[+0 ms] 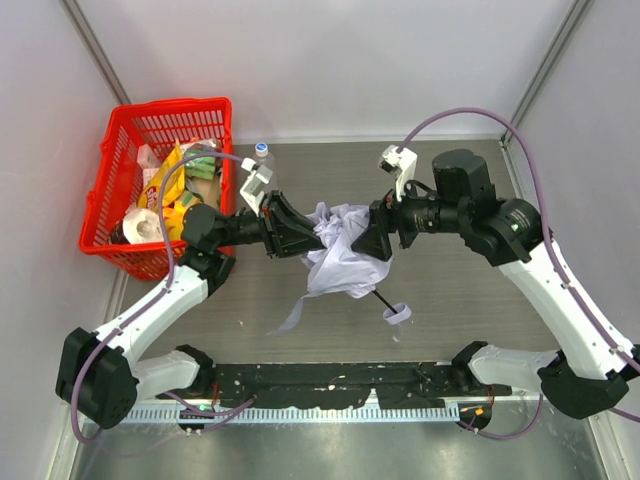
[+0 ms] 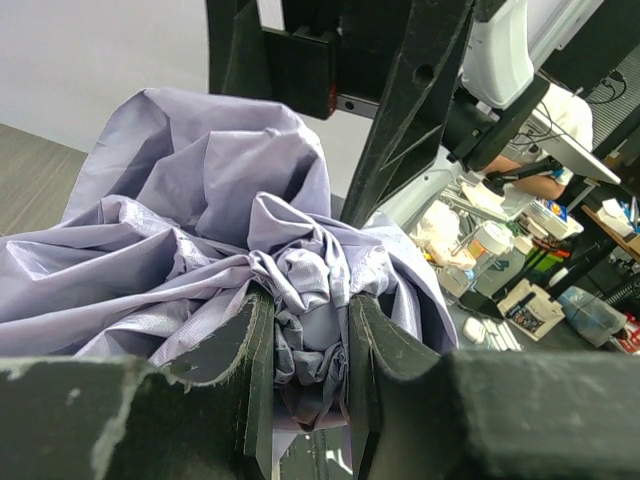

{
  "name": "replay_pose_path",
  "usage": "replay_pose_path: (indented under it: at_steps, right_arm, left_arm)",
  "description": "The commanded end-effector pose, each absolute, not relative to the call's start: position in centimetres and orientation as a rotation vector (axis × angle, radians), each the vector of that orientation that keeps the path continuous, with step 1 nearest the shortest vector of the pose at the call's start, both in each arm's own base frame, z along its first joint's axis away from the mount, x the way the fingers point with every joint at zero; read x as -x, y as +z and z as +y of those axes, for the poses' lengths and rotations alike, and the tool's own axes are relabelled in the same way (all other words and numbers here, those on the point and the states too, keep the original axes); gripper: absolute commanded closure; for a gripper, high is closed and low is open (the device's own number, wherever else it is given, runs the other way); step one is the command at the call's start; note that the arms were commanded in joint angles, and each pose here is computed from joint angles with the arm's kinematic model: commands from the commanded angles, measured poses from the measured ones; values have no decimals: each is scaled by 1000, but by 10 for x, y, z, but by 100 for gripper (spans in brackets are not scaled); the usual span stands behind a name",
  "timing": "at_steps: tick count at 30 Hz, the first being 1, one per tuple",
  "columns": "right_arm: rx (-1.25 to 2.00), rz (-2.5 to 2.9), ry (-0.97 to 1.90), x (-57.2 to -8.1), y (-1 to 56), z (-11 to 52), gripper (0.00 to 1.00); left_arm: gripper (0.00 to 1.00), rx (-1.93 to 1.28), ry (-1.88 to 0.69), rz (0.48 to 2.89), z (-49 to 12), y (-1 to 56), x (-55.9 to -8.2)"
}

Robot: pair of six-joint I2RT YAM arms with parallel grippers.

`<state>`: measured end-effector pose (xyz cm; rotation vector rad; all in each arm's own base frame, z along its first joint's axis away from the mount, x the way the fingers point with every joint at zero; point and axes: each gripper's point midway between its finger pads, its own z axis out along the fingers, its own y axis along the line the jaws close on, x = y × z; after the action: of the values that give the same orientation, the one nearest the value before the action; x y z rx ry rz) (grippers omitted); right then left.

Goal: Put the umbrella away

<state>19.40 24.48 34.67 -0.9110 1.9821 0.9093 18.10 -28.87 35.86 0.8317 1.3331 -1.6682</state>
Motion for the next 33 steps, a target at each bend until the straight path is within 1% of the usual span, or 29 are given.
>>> replay_pose_path:
  at_steps: [1, 4, 7, 10, 14, 18, 23, 27, 33]
  right_arm:
    - [824, 1880, 920, -178, 388, 231, 15]
    - [875, 1899, 964, -169, 374, 233, 15]
    - [879, 1854, 967, -164, 378, 231, 15]
    - [890, 1795, 1063, -154, 389, 239, 15]
    - [925, 1823, 1164, -151, 372, 253, 15]
    - [939, 1817, 1238, -154, 369, 267, 15]
    - [965, 1844, 1249, -156, 362, 283, 15]
    - [1002, 1975, 1112, -162, 325, 290, 15]
    - [1009, 2004, 1137, -161, 302, 302, 15]
  left_arm:
    - [100, -796, -1597, 1219, -282, 387, -183]
    - [100, -811, -1626, 1208, -284, 388, -181]
    - [100, -825, -1658, 1199, -283, 390, -176]
    - [100, -833, -1672, 1196, -283, 392, -173]
    - [100, -866, -1714, 1157, -281, 400, -163]
    - [100, -897, -1752, 1146, -286, 402, -158]
    - [100, -915, -1769, 1133, -291, 404, -153]
    - [100, -910, -1763, 1114, -291, 410, -151]
    - [100, -885, -1751, 1075, -289, 422, -147]
